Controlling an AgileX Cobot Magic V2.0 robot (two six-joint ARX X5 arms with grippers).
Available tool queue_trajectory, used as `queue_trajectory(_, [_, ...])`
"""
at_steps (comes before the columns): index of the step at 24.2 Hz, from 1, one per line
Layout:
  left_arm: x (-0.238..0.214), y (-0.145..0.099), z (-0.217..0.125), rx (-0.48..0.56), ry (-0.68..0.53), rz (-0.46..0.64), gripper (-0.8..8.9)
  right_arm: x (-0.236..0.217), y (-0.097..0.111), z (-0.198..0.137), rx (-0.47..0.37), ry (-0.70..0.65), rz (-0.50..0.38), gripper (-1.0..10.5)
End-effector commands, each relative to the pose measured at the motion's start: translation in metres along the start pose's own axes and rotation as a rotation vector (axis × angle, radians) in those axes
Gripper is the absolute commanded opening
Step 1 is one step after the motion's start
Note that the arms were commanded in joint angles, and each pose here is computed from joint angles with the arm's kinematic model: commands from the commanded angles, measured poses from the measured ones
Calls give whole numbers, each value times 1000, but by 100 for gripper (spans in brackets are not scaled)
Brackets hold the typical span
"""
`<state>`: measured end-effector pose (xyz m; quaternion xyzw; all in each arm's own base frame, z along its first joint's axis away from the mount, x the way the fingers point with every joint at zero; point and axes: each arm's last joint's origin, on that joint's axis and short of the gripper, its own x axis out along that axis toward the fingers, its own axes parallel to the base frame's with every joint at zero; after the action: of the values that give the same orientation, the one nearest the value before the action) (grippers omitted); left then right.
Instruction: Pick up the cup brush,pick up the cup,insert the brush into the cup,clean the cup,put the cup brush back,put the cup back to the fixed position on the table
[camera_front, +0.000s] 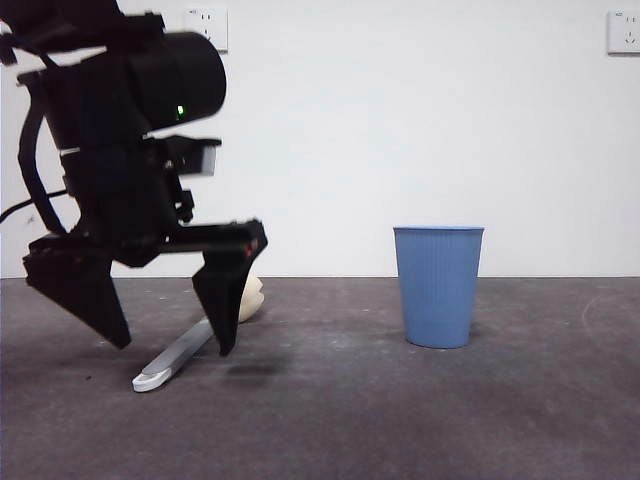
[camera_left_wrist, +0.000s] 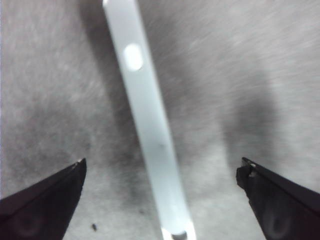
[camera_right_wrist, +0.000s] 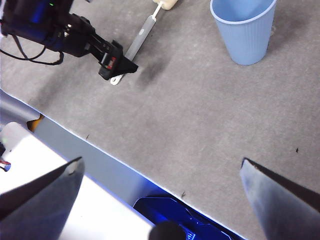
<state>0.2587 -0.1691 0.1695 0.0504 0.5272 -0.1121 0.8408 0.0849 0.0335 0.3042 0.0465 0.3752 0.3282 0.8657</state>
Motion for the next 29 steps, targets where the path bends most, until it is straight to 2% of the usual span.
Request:
queue_trajectory(1, [8,-2,-2,-15,22,11,556,0,0,1,-1,-3,1,596])
queue_trajectory(5, [12,-4,-4,-27,34,15,550,0,0,1,-2,-3,0,596])
queue_trajectory(6, [12,-5,-4,-26,31,13,513,0,0,1,-2,-3,0,595])
queue_trajectory(7, [12,-6,-4,-24,28,12,461,0,0,1,-2,-3,-1,595])
queue_trajectory(9, [12,-6,-4,-23,29,8,260,0,0,1,-2,-3,-2,595])
queue_trajectory(13, [12,-6,-6,-20,47,8,-8,0,0,1,-1,-2,-2,595])
queue_trajectory(22, [-1,-7,-4,4,23,-23,-9,0,0,1,12,-1,-3,594])
queue_trajectory(29, [-63,0,-1,51,-119,-82,-9,13,-7,23,15,-110,1,595])
